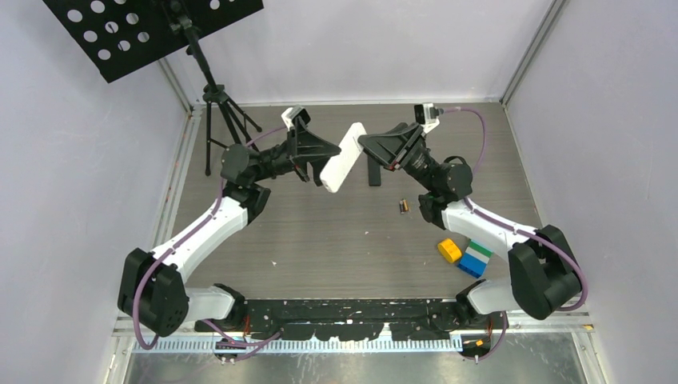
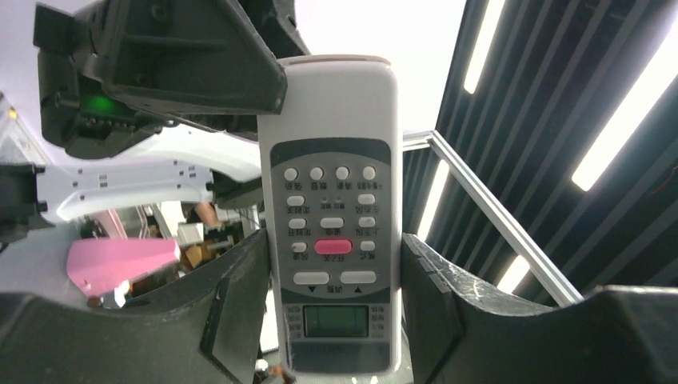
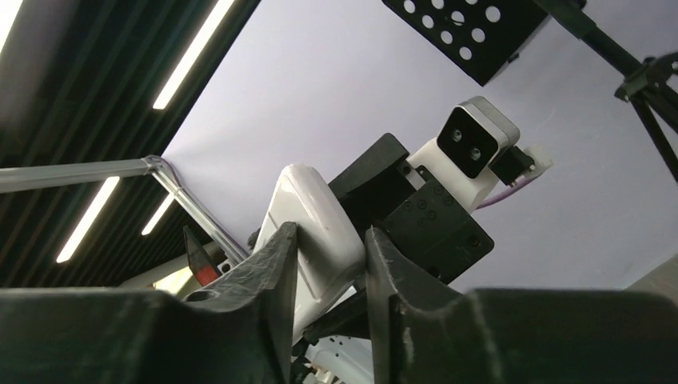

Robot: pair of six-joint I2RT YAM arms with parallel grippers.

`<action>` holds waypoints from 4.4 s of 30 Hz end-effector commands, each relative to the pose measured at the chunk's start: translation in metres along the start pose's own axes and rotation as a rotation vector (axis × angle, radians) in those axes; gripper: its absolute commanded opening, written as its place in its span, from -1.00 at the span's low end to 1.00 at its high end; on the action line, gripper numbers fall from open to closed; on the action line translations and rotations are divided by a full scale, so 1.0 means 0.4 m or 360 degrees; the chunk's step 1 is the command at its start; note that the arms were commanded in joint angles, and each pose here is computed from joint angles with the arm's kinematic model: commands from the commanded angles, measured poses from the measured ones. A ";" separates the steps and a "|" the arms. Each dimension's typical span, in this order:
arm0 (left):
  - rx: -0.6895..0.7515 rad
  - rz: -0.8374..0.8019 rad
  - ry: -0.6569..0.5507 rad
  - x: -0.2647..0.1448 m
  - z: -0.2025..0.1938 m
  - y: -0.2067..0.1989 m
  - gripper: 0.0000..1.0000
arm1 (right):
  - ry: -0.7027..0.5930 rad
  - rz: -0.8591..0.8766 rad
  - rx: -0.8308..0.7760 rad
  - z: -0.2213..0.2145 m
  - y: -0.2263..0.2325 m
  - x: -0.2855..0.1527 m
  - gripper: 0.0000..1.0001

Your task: Load the batteries into the remote control

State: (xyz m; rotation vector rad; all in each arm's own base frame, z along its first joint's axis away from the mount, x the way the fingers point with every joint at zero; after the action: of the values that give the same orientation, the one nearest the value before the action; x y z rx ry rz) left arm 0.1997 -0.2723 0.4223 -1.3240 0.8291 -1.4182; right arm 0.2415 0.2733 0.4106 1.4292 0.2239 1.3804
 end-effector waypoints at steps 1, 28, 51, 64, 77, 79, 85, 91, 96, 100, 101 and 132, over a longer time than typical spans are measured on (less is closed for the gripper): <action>0.0011 -0.0033 -0.0146 -0.004 0.034 -0.004 -0.83 | 0.0075 0.0235 -0.0107 -0.031 0.120 0.004 -0.50; 0.0636 0.0345 -0.0282 -0.043 0.065 0.106 0.74 | -0.0423 -0.0542 -0.0137 0.079 -0.057 -0.043 -0.99; 0.0654 0.0441 -0.0248 -0.057 0.064 0.177 0.01 | -0.0690 -0.0734 0.0035 0.109 -0.127 -0.104 -0.99; 0.0493 0.0836 -0.0134 -0.122 0.025 0.331 -1.00 | -0.0612 -0.1054 0.0106 0.038 -0.285 -0.228 -0.97; 0.0155 0.1281 -0.0034 -0.241 -0.050 0.569 -1.00 | -0.0747 -0.1548 0.0396 -0.056 -0.509 -0.469 -0.24; 0.0152 0.1346 0.0010 -0.256 -0.058 0.590 -1.00 | -0.0737 -0.1596 0.0375 -0.062 -0.525 -0.488 -0.18; 0.0242 0.1538 0.0161 -0.301 -0.073 0.623 -1.00 | -0.0649 -0.1655 0.0271 -0.068 -0.541 -0.497 -0.10; 0.0316 0.1637 0.0340 -0.326 -0.081 0.632 -1.00 | -0.0242 -0.1683 0.0142 -0.107 -0.554 -0.451 0.41; 0.0351 0.1599 0.0420 -0.324 -0.086 0.632 -1.00 | 0.0091 -0.1663 0.0200 -0.172 -0.603 -0.412 0.48; 0.0393 0.1521 0.0480 -0.312 -0.095 0.605 -1.00 | 0.0234 -0.1528 0.0254 -0.223 -0.627 -0.370 0.58; 0.0410 0.1519 0.0498 -0.313 -0.098 0.597 -1.00 | 0.0245 -0.1494 0.0265 -0.230 -0.630 -0.366 0.60; 0.0324 0.1552 0.0486 -0.383 -0.070 0.550 -1.00 | 0.0225 -0.1243 0.0218 -0.258 -0.635 -0.403 0.31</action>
State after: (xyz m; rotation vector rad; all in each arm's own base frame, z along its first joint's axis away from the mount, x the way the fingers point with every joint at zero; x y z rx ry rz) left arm 0.2039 -0.1873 0.1510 -0.3962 1.2904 -0.8016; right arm 0.2249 0.3104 0.0953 1.2113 0.9515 0.8729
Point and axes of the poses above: each gripper's point midway between its finger pads, its own x axis out along the fingers, its own y axis along the line the jaws close on, z = x × y, the point moved 2 cm from there along -x, back along the fingers, and after that the axes turned 12 degrees about x, right-handed, at the moved point
